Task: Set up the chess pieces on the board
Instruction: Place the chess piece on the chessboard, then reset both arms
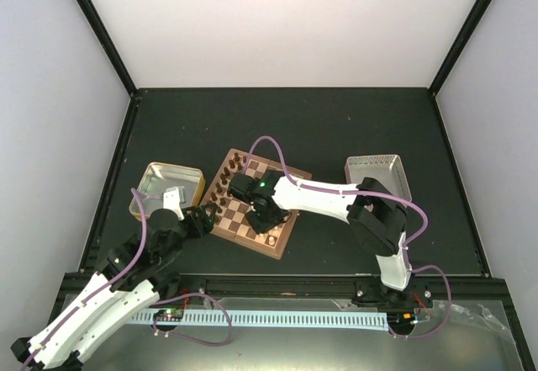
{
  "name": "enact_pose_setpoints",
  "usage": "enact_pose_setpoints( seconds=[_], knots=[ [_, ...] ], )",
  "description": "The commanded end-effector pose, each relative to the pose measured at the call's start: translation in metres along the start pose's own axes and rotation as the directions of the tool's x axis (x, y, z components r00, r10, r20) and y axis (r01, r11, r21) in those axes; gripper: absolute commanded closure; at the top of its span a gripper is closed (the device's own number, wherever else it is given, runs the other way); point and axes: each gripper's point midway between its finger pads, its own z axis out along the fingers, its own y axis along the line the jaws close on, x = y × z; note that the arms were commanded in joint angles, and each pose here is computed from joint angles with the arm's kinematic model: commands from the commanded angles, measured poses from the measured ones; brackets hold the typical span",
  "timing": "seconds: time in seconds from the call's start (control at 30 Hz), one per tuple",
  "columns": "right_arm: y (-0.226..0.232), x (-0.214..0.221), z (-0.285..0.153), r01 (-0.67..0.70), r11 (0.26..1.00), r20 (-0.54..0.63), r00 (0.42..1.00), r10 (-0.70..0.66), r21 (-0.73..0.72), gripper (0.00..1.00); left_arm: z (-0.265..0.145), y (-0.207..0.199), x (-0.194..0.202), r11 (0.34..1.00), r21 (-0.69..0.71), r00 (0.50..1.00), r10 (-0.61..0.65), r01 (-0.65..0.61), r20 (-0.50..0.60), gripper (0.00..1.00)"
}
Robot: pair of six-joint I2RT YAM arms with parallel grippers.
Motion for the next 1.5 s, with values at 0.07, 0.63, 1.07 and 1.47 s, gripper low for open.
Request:
enact_pose_setpoints(
  seconds=[0.07, 0.63, 1.07, 1.47],
  knots=[
    [-0.003, -0.023, -0.042, -0.065, 0.998, 0.164, 0.984, 0.066, -0.015, 0.74, -0.003, 0.0, -0.002, 1.0, -0.005, 1.0, 0.005, -0.005, -0.003, 0.22],
    [-0.153, 0.033, -0.249, -0.412, 0.909, 0.842, 0.468, 0.269, -0.062, 0.28, -0.085, -0.045, -0.084, 0.973, 0.06, 0.96, 0.21, -0.225, 0.186, 0.01],
    [-0.245, 0.157, -0.341, -0.568, 0.813, 0.953, 0.153, 0.261, -0.131, 0.0, -0.174, -0.037, -0.135, 0.957, -0.022, 0.89, 0.279, -0.291, 0.362, 0.01],
    [-0.262, 0.187, -0.353, -0.581, 0.792, 0.958, 0.07, 0.279, -0.189, 0.0, -0.203, -0.037, -0.149, 0.953, -0.018, 0.857, 0.281, -0.303, 0.432, 0.01]
  ],
)
